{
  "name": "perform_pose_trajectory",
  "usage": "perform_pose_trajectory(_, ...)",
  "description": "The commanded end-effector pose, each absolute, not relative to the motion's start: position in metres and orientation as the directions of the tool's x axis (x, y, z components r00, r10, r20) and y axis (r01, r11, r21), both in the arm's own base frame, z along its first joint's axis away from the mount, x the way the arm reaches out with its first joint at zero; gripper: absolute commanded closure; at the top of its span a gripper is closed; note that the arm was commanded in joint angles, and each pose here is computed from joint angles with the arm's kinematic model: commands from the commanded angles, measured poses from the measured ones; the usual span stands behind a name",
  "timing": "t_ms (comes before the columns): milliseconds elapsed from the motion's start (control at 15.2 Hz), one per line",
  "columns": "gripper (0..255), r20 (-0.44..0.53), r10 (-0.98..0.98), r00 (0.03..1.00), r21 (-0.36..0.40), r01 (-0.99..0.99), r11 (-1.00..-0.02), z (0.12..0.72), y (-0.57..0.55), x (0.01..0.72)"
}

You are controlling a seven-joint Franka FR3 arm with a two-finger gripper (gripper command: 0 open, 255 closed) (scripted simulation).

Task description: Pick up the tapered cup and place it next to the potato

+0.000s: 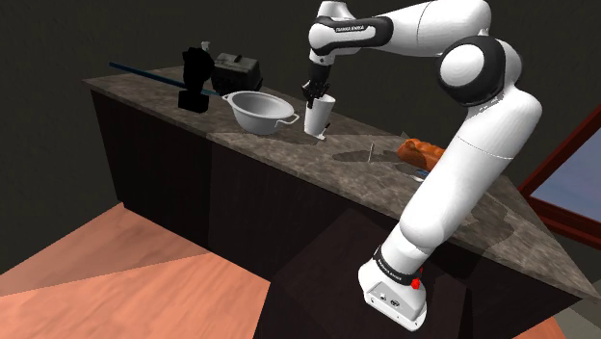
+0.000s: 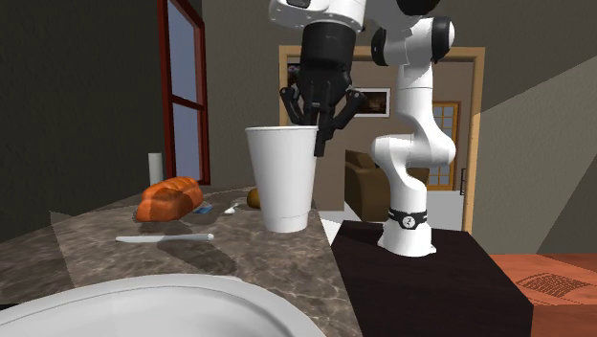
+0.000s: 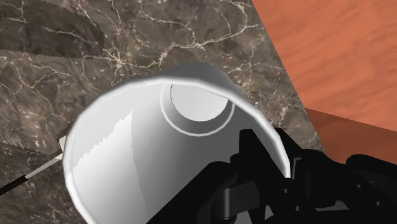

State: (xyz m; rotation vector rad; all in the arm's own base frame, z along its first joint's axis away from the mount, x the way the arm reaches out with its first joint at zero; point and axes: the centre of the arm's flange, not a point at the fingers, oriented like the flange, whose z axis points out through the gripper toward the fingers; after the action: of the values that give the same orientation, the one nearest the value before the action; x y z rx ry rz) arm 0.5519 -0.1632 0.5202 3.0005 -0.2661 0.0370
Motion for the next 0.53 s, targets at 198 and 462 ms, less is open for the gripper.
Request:
perform_pose_trajectory(198,255,0.036,-0.174,0.984,0.126,-0.177,-0.976,0.546,-0.162,0.551)
perform_pose_trajectory(462,255,0.036,-0.174,0.984,0.126,-0.177,-0.976,0.567,-0.162,0.551)
